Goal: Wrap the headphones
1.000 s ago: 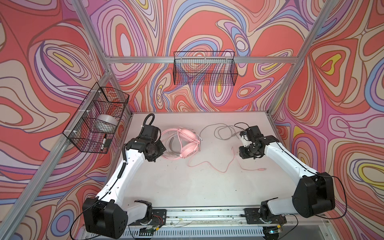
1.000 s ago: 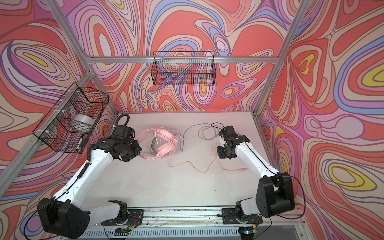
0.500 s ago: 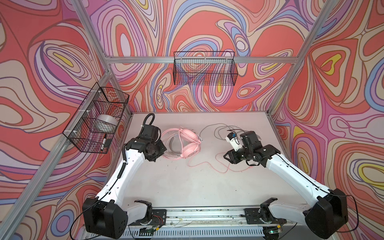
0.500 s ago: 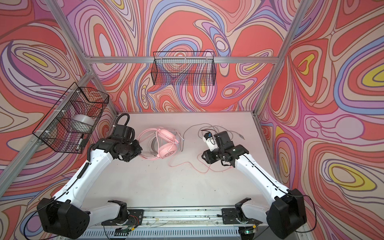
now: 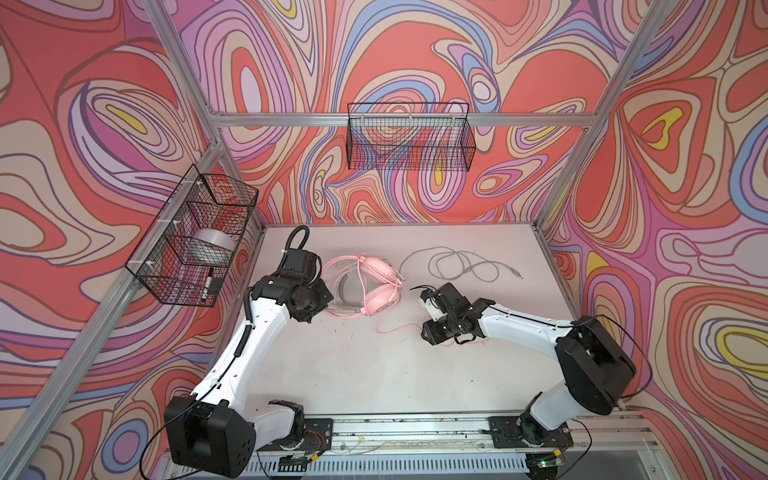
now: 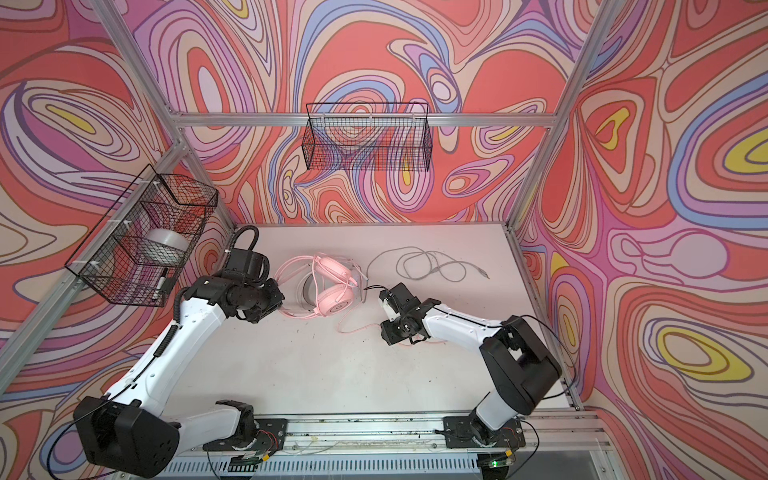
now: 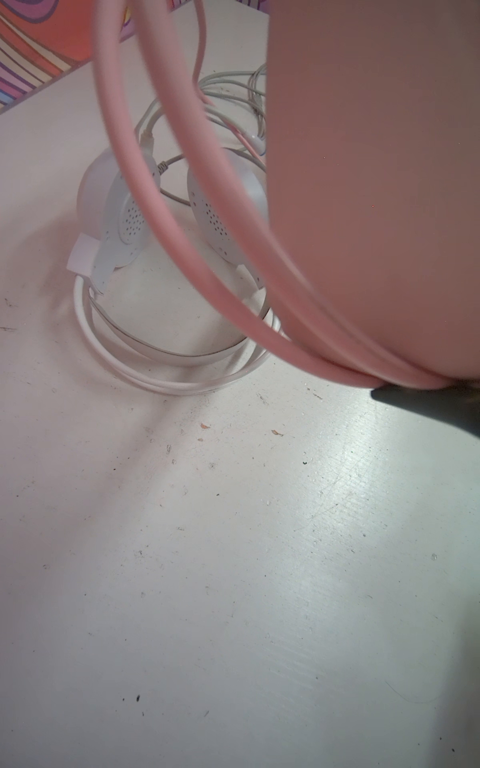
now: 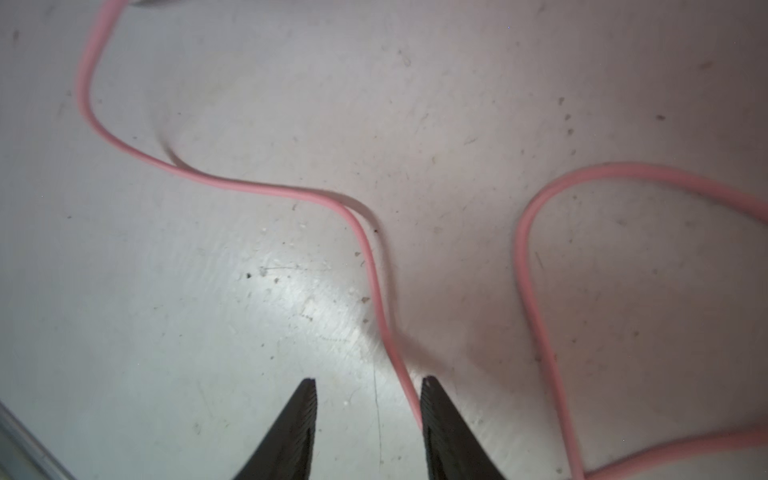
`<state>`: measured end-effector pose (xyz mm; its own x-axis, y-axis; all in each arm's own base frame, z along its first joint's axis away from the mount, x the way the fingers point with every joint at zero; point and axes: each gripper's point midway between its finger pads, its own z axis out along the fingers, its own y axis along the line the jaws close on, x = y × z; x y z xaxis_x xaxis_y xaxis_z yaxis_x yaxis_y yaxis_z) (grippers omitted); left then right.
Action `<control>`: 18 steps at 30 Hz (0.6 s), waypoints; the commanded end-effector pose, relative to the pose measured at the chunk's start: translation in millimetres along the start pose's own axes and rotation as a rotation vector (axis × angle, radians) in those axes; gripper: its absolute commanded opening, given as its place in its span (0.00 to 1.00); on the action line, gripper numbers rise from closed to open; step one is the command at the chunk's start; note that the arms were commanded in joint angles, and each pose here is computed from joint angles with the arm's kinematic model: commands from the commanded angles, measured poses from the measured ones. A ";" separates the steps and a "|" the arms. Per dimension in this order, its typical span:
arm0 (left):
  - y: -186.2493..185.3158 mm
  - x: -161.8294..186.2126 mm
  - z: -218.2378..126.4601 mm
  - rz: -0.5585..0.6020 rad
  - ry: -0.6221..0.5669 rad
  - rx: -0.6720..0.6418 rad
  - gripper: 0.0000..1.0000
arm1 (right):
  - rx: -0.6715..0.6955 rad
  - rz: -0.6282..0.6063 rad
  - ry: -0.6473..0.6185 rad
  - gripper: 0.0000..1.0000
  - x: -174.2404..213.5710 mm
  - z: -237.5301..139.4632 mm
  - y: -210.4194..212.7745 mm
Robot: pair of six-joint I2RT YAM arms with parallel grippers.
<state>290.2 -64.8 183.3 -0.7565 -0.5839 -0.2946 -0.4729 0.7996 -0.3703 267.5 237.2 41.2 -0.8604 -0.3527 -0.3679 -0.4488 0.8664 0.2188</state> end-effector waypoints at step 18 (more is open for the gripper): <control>-14.5 -13.2 -23.2 -0.018 -0.059 0.067 0.00 | 0.116 -0.015 0.137 0.27 5.6 40.4 -4.2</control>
<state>289.8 -62.2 183.4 -0.7536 -0.5845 -0.3008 -0.4781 0.8013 -0.3596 289.0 257.5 20.1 -0.8617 -0.3857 -0.3298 -0.4474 0.8841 0.1350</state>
